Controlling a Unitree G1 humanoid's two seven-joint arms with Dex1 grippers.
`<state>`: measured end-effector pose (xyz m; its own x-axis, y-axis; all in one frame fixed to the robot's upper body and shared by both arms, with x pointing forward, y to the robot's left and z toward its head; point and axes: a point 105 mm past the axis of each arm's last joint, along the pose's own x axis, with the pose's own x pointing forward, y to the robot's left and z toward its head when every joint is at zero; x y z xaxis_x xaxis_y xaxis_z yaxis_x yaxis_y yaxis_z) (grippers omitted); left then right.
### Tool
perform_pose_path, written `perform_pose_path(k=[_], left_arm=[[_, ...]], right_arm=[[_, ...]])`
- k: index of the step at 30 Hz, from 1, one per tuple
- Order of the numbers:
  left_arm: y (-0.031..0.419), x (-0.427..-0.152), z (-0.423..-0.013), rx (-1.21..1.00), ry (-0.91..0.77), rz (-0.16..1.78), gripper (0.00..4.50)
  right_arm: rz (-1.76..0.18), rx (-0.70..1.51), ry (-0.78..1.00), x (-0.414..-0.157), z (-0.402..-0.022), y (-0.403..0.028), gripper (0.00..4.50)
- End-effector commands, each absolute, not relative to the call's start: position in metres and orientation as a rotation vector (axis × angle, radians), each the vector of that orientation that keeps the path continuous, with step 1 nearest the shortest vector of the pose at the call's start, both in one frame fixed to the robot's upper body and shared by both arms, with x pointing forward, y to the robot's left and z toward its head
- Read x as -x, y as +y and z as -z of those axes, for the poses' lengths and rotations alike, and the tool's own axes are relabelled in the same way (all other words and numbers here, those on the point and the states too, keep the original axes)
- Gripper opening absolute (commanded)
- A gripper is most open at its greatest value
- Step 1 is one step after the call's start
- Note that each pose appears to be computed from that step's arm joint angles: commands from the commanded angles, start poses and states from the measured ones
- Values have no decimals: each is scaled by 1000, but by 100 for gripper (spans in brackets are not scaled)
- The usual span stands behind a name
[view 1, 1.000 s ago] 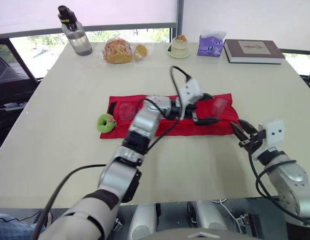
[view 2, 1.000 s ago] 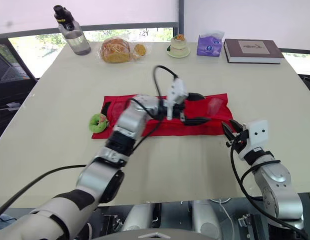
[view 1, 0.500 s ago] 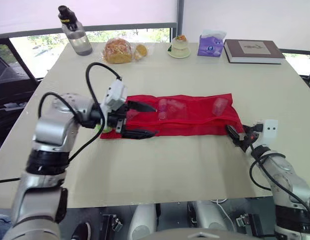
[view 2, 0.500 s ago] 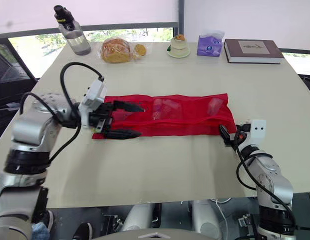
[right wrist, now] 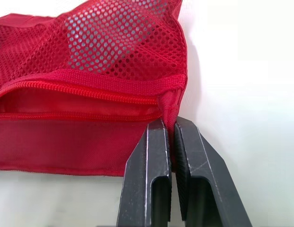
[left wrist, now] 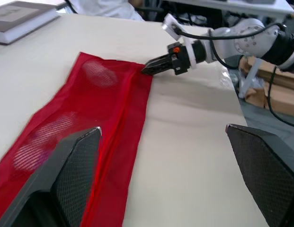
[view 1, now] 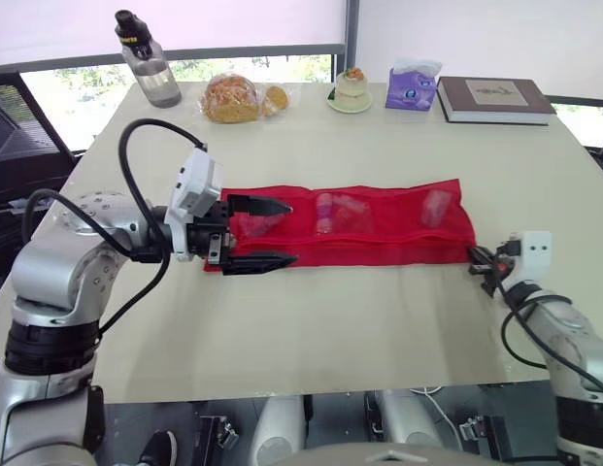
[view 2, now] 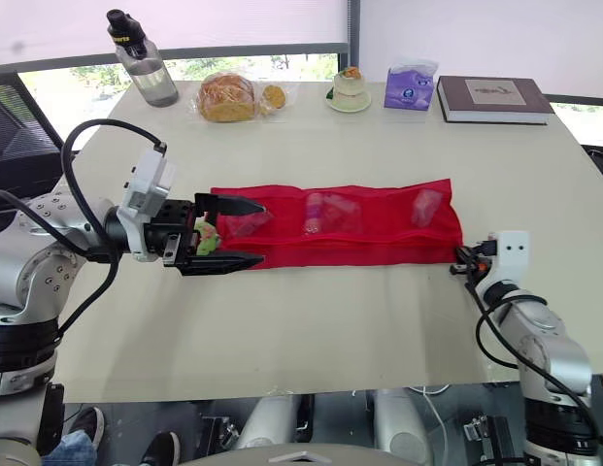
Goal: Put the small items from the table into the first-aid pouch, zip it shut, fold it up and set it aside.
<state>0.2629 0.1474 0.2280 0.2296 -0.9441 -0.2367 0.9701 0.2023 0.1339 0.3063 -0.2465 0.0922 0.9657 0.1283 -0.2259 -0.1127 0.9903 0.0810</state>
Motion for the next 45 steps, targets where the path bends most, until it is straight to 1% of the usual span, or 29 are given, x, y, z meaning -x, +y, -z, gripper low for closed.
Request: perform_pose_path(k=[1, 5, 7, 11, 15, 16, 17, 18, 19, 20, 21, 25, 26, 28, 30, 34, 38, 39, 42, 45], left_arm=[[146, -258, -237, -317, 72, 1336, 450], [141, -256, -239, -311, 74, 1357, 450], [139, -257, -240, -315, 71, 1358, 450], [137, -258, -241, -313, 67, 1357, 450], [139, -262, -236, -304, 87, 1339, 450], [141, -263, -234, -297, 95, 1328, 450], [143, -265, -233, -294, 100, 1311, 450], [145, -268, -231, -295, 108, 1288, 450], [148, -271, -229, -301, 113, 1265, 450], [150, -274, -228, -296, 117, 1243, 450], [153, -278, -227, -280, 119, 1216, 450], [163, -289, -217, -230, 143, 1143, 450], [165, -294, -214, -220, 146, 1116, 450], [169, -306, -207, -195, 152, 1052, 450], [173, -315, -201, -151, 167, 1011, 450], [176, -333, -192, -40, 189, 952, 450], [185, -356, -170, 124, 332, 811, 450], [182, -355, -167, 183, 378, 838, 450], [169, -357, -162, 261, 431, 885, 450], [165, -368, -144, 246, 504, 820, 450]], right_arm=[[27, 68, 202, -298, -110, -288, 4], [285, 148, 242, -286, -113, -344, 4], [352, 176, 242, -282, -116, -358, 4], [391, 240, 221, -281, -120, -365, 4], [343, 257, 198, -282, -122, -359, 4], [312, 243, 188, -281, -123, -356, 54], [276, 220, 181, -280, -125, -351, 69], [245, 185, 173, -277, -126, -348, 98], [221, 151, 166, -274, -128, -345, 160], [199, 137, 163, -271, -131, -344, 200], [167, 149, 158, -266, -135, -342, 214], [-16, 222, 157, -245, -150, -326, 386], [-86, 217, 131, -239, -156, -317, 443], [-224, 198, 89, -228, -165, -296, 443], [-305, 178, 76, -220, -169, -282, 443], [-490, 115, 39, -212, -180, -245, 443], [-611, 64, -13, -211, -193, -212, 443], [-638, 57, -16, -210, -194, -205, 443], [-720, 40, -22, -208, -198, -184, 443], [-778, 35, -43, -208, -204, -170, 443]])
